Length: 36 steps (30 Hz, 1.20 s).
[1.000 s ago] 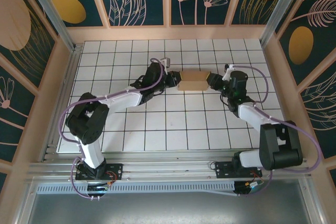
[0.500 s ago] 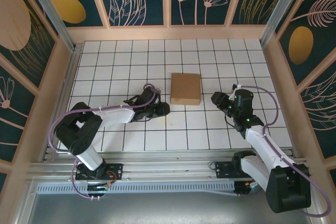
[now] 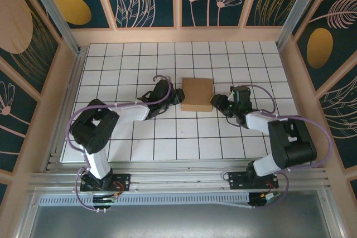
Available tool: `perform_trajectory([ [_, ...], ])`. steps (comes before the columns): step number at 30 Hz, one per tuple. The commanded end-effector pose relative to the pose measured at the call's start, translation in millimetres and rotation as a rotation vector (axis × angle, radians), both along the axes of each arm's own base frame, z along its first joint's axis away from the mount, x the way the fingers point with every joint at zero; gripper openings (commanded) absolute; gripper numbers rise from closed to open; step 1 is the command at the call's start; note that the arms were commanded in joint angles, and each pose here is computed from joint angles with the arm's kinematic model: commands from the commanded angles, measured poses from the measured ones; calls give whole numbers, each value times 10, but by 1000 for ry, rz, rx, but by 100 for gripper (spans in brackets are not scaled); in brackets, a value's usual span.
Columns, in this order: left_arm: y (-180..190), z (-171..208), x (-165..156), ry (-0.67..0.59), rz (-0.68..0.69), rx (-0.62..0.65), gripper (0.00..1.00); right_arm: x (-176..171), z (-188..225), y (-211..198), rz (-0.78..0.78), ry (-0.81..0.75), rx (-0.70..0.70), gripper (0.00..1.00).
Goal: Fold the paper box
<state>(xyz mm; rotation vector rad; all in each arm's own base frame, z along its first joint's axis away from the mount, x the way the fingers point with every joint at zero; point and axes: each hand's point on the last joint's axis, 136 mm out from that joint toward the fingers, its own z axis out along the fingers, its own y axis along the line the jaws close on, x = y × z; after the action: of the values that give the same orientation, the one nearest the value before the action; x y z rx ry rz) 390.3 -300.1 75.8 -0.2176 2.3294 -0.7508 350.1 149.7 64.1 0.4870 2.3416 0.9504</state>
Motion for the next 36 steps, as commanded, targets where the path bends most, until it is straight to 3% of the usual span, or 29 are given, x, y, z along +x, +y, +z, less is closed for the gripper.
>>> perform_trajectory([
  [1,-53,-76,243,-12,8,-51,51,292,118,45,-29,-80,17,44],
  [8,-67,-146,702,-31,36,-124,42,765,-67,149,-46,-69,16,31],
  [16,116,-121,1740,-110,96,-157,39,1753,-99,300,-85,-118,-10,29],
  [20,293,187,2141,-173,130,-217,46,2136,26,416,-58,-150,-22,30],
  [23,439,629,2244,-242,138,-202,49,2300,415,402,-30,-190,-53,32],
  [27,679,1375,2023,-373,131,-134,51,2086,1222,231,-26,-338,-83,36],
  [32,1052,1979,1219,-562,104,-31,57,1430,1678,-383,-127,-517,-318,48],
  [36,1482,1980,448,-651,154,57,71,872,1663,-1054,-297,-606,-606,74],
])
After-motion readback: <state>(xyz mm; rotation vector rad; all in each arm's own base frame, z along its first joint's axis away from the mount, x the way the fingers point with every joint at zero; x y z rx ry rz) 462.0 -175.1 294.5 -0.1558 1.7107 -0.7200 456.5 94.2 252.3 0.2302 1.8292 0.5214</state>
